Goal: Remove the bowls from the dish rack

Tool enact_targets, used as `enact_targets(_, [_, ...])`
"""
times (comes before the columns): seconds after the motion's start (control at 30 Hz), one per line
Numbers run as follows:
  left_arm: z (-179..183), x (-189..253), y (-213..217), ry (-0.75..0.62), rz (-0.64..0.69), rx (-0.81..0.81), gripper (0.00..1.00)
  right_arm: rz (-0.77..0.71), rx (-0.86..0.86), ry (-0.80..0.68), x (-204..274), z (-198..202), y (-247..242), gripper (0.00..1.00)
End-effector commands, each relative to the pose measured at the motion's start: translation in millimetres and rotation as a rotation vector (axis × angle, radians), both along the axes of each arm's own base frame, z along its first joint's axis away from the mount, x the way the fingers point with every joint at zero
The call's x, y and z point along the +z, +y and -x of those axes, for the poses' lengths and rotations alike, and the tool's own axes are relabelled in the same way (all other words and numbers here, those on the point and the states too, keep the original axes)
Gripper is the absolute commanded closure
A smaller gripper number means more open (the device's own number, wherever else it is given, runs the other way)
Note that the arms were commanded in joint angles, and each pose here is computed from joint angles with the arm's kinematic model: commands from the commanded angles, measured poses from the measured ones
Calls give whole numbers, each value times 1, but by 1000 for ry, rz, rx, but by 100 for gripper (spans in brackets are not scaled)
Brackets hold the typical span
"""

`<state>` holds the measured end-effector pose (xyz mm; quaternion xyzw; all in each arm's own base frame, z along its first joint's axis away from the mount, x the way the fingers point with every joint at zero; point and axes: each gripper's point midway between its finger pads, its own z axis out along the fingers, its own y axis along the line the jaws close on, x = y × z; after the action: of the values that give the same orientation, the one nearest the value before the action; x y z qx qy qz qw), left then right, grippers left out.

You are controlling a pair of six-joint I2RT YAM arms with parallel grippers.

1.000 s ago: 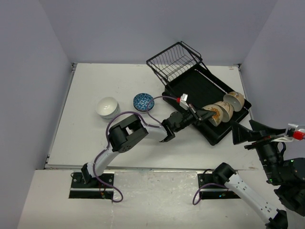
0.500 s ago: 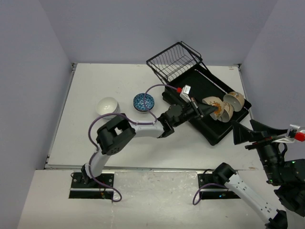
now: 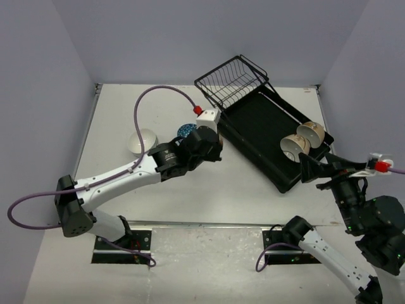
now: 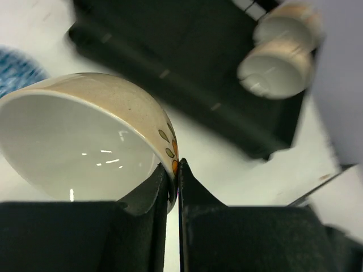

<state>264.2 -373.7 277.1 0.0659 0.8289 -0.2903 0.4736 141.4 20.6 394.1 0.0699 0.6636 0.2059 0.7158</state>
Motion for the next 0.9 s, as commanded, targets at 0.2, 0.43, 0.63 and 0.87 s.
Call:
enact_targets(0.2, [68,-154,158,294,-717,31,100,93,77,89,-21,-25,36,1])
enact_targets(0.43, [76,-196,167,389,-835,-89,100,132,128,137,-38,-30,51,1])
enact_targets(0.63, [63,-205,161,398,-860,-101,100,183,124,174,-45,-39,56,1])
enact_targets(0.87, [57,-211,159,392,-880,-105,94,217,145,217,-57,-47,67,1])
